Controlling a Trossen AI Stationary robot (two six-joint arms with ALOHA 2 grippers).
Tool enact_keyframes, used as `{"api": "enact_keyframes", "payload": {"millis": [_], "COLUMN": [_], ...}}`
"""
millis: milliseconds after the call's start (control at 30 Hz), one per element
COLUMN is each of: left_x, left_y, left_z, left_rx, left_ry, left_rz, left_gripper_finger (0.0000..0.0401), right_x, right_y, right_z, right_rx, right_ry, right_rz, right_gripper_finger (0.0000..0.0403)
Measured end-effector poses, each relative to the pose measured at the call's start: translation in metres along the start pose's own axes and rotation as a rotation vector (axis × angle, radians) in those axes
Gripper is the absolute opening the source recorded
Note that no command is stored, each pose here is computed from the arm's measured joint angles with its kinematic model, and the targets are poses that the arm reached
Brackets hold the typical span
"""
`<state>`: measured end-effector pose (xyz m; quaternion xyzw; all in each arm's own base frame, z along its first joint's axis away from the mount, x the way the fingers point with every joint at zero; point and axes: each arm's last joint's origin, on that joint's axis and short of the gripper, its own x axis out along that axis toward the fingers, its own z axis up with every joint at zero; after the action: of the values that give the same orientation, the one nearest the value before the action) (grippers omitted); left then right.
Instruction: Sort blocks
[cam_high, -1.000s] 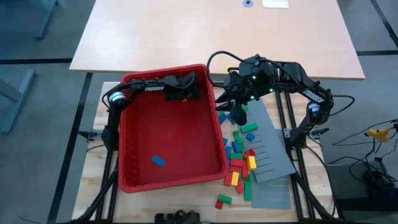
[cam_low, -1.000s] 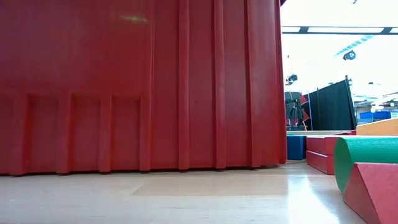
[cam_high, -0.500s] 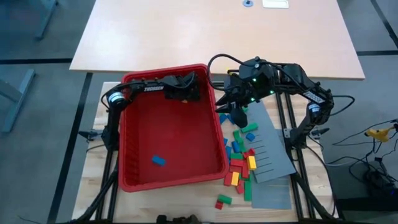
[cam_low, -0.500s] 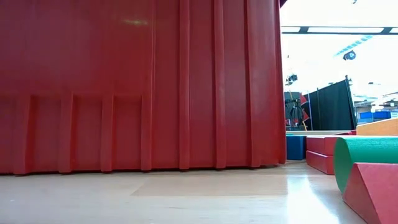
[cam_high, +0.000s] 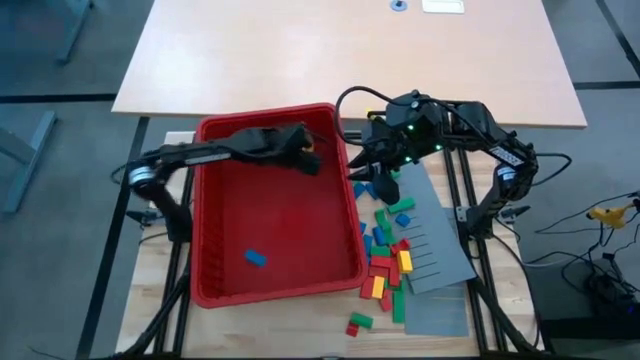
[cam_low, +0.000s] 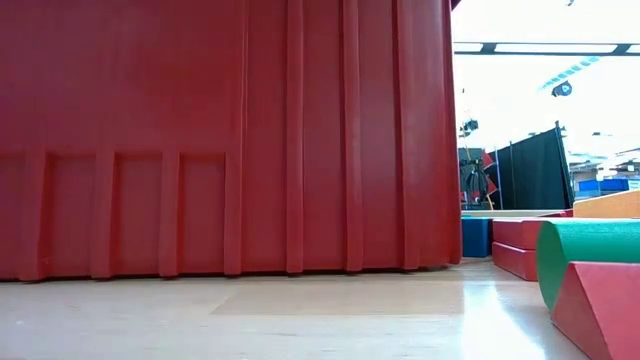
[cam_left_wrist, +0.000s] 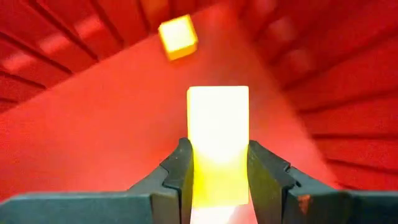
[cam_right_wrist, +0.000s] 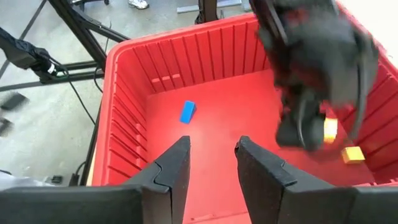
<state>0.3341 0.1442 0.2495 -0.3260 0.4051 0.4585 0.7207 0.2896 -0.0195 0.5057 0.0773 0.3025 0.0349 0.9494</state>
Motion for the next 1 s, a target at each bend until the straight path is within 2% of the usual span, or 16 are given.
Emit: {"api": "enact_keyframes", "payload": {"millis": [200, 333, 500, 700, 800, 1000], "left_x": [-0.089, -0.126, -0.143, -0.169, -0.183, -0.204], "left_y": [0.000, -0.002, -0.016, -0.041, -0.048, -0.051], "left_z": [-0.008, -0.019, -0.029, -0.037, -0.041, -0.052], "left_rx": [0.019, 0.038, 0.054, 0.078, 0.117, 0.210], "left_ry": [-0.162, -0.220, -0.271, -0.390, -0.442, -0.519], "left_rz": [-0.212, -0.350, -0.465, -0.712, -0.815, -0.897], "left_gripper_finger": [0.0095, 0.0095, 0.0095, 0.0095, 0.0095, 0.0095], "right_x": [-0.012, -0.033, -0.061, -0.061, -0.056, -0.048], "right_y": [0.000, -0.003, -0.005, -0.009, -0.009, -0.008], "right_z": [-0.002, -0.003, -0.006, -0.012, -0.009, -0.002], "right_rx": [-0.042, -0.046, -0.003, 0.055, 0.055, 0.077], "right_ry": [-0.011, -0.060, -0.120, -0.070, -0.077, -0.114], "right_rz": [-0.043, -0.116, -0.169, -0.180, -0.150, -0.049], "right_gripper_finger": [0.0106, 0.0114, 0.0120, 0.0121, 0.0122, 0.0126]}}
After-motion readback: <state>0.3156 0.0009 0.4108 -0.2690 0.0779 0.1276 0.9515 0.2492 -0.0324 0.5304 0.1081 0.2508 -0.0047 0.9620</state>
